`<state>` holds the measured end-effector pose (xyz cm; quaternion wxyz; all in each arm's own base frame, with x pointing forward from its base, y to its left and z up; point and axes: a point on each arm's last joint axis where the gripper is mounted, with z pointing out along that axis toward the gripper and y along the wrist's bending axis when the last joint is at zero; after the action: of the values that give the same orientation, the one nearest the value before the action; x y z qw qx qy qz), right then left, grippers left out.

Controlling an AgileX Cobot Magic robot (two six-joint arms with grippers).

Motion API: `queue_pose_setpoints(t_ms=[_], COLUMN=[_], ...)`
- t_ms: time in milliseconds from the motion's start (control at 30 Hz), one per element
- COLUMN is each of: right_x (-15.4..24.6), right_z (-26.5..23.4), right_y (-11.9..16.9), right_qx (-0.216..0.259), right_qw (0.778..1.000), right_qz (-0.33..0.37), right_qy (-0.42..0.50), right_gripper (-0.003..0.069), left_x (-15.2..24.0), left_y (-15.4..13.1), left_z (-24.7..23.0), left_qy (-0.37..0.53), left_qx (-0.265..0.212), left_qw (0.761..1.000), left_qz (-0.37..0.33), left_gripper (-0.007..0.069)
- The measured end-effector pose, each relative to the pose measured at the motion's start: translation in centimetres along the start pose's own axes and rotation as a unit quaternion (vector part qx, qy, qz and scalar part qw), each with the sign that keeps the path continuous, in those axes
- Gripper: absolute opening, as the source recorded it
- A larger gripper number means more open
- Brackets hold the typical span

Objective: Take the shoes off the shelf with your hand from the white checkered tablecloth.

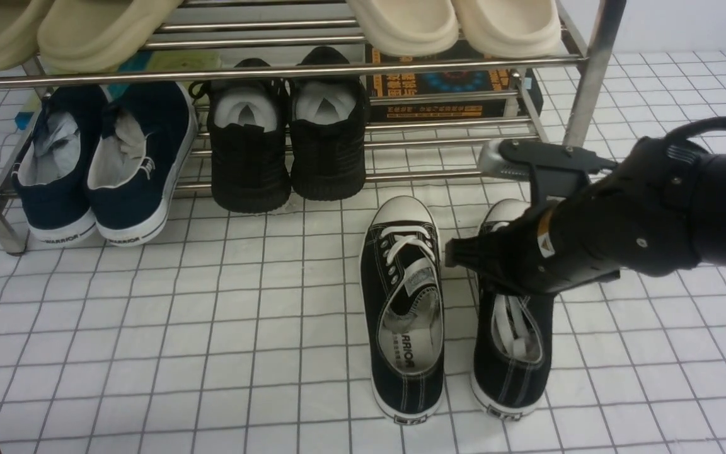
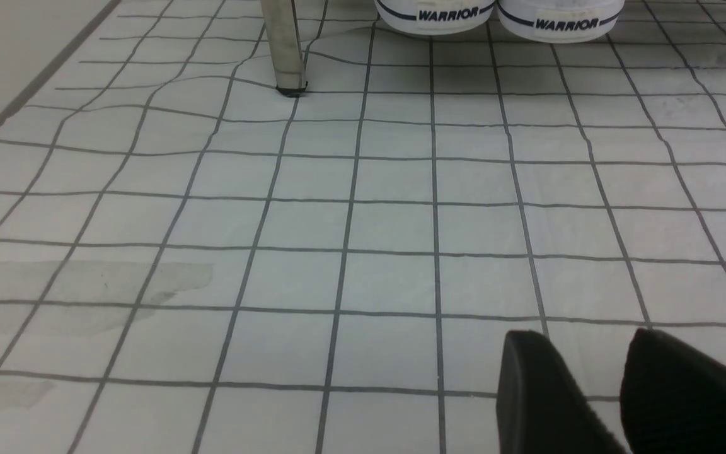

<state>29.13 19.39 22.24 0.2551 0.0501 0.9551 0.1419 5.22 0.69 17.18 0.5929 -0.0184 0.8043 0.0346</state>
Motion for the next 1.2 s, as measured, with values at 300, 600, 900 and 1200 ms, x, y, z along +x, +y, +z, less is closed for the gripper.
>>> queue_pose_setpoints(t_ms=[300, 600, 900, 1200], right_x=[-0.1, -0.1, 4.1, 8.8], right_z=[-1.2, -10.6, -24.5, -26.0], right_y=[0.0, -1.4, -6.8, -10.2], right_qx=[0.002, 0.01, 0.008, -0.095], right_qw=[0.999, 0.997, 0.989, 0.96], right_qz=[-0.041, -0.072, -0.135, -0.182], right_qy=[0.0, -0.018, -0.051, -0.192], right_gripper=[0.0159, 0.0324, 0.0165, -0.0016], left_x=[0.0, 0.0, 0.0, 0.0], left_y=[0.0, 0.0, 0.0, 0.0], left_z=[0.0, 0.0, 0.0, 0.0], left_qy=[0.0, 0.0, 0.0, 0.0], left_qx=[0.0, 0.0, 0.0, 0.0], left_qw=[1.0, 1.0, 1.0, 1.0], left_qz=[0.0, 0.0, 0.0, 0.0], left_gripper=[0.024, 0.024, 0.024, 0.024])
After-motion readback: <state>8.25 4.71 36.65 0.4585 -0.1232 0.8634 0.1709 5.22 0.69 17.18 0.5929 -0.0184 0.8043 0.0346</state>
